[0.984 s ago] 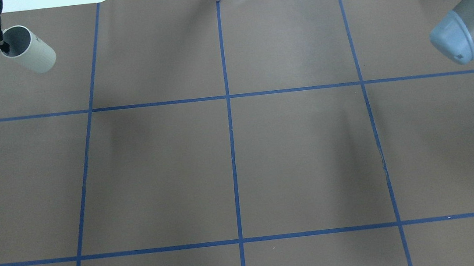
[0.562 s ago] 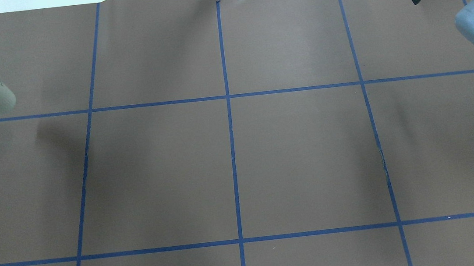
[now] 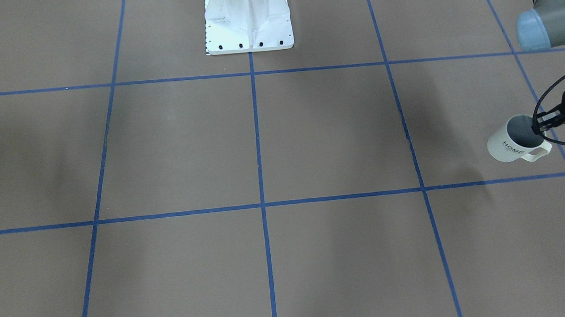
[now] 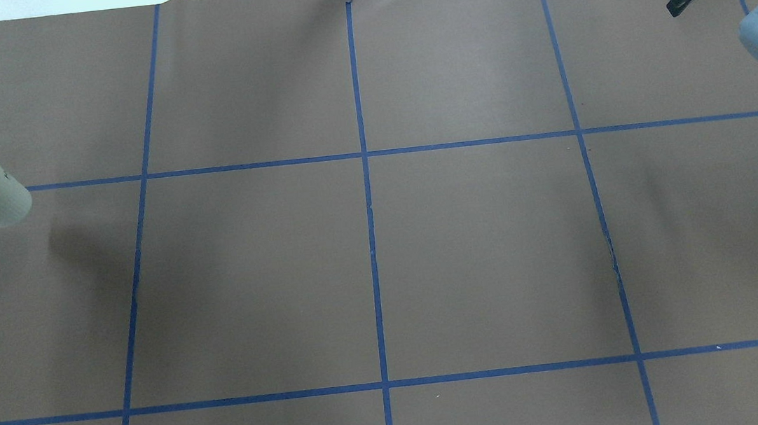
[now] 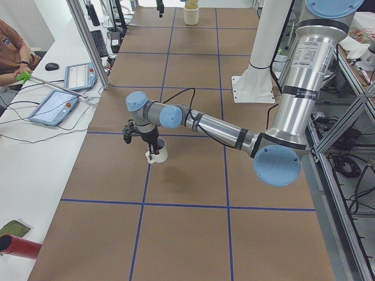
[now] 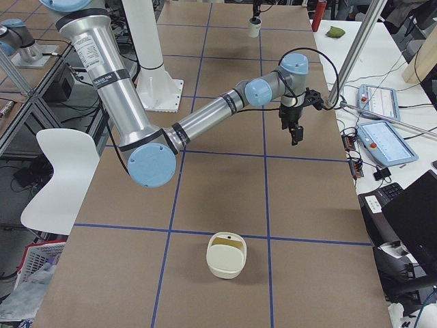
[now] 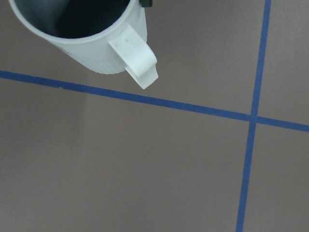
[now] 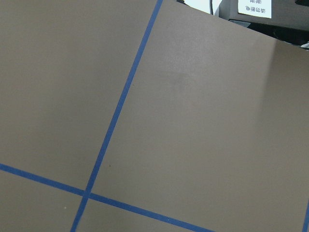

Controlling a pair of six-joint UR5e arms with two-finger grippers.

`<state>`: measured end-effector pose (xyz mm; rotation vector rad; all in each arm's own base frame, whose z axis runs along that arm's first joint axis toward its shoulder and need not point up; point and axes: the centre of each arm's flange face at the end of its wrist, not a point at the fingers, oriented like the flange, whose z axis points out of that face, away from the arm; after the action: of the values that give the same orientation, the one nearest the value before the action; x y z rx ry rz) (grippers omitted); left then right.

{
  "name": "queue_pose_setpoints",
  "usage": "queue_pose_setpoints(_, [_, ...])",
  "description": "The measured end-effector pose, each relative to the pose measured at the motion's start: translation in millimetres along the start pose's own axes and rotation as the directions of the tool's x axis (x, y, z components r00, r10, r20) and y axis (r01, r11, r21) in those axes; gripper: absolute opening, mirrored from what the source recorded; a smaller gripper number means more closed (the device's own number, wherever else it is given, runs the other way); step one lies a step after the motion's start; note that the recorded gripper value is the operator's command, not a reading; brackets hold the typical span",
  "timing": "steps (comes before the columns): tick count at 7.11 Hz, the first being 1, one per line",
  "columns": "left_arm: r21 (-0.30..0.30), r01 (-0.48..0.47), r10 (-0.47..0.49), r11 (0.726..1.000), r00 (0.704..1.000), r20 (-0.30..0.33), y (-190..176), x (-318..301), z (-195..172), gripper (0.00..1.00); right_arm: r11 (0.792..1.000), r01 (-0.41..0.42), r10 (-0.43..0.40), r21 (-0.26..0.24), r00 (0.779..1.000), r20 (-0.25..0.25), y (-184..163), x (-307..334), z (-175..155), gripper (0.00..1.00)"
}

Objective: Left arm hands cup to right arm to dump lemon

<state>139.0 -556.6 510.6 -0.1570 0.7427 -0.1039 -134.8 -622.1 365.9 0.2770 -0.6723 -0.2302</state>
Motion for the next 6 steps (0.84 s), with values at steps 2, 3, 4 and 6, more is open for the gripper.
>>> queue_pose_setpoints(2, [-0.038, 0.007, -0.007, 0.999, 1.000, -0.004, 37.2, 21.1, 18.6, 0.00, 1.000, -0.001, 0.001, -0.001, 1.000, 0.001, 0.5, 0.1, 0.3, 1.00])
queue_pose_setpoints(3, [-0.054, 0.008, -0.008, 0.999, 1.000, 0.000, 50.2, 25.1, 28.0, 0.00, 1.000, -0.001, 0.001, -0.002, 1.000, 0.001, 0.9, 0.4, 0.7, 1.00])
queue_pose_setpoints(4, [-0.062, 0.006, -0.006, 0.998, 1.000, 0.003, 57.4, 21.3, 36.0, 0.00, 1.000, -0.002, 0.002, -0.003, 1.000, 0.001, 1.4, 0.9, 1.1, 1.00])
queue_pose_setpoints(6, [-0.070, 0.005, -0.005, 0.998, 1.000, 0.007, 60.8, 13.9, 46.3, 0.00, 1.000, -0.003, 0.003, -0.005, 1.000, 0.004, 2.1, 1.3, 1.6, 1.00])
